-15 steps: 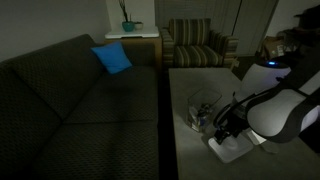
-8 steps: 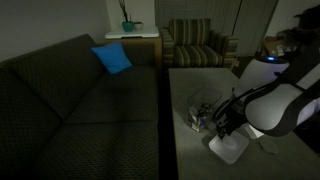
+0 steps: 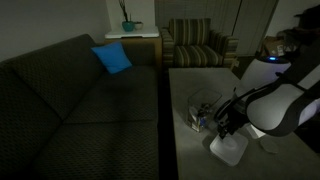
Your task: Put the white lid on top of the clear storage jar then press down the button on the lid
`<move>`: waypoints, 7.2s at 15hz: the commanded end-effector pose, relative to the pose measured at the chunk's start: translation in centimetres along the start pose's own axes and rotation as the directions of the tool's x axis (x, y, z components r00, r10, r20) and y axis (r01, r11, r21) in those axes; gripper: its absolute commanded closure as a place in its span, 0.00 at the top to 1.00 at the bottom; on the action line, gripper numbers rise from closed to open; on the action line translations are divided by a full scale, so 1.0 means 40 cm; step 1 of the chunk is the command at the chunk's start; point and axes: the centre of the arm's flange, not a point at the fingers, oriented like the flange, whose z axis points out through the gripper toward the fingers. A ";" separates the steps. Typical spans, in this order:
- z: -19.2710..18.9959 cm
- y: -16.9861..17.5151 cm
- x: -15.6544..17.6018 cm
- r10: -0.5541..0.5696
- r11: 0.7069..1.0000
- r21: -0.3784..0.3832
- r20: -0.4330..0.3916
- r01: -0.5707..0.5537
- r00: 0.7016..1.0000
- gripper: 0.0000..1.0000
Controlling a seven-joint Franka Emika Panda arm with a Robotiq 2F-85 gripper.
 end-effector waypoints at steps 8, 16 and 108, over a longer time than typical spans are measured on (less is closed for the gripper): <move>-0.059 -0.001 -0.069 -0.072 0.997 0.000 0.028 0.072 0.997 1.00; -0.088 -0.015 -0.061 -0.101 0.994 0.050 0.115 0.095 0.988 1.00; -0.567 -0.087 0.215 -0.036 0.999 -0.010 -0.219 0.035 0.975 0.54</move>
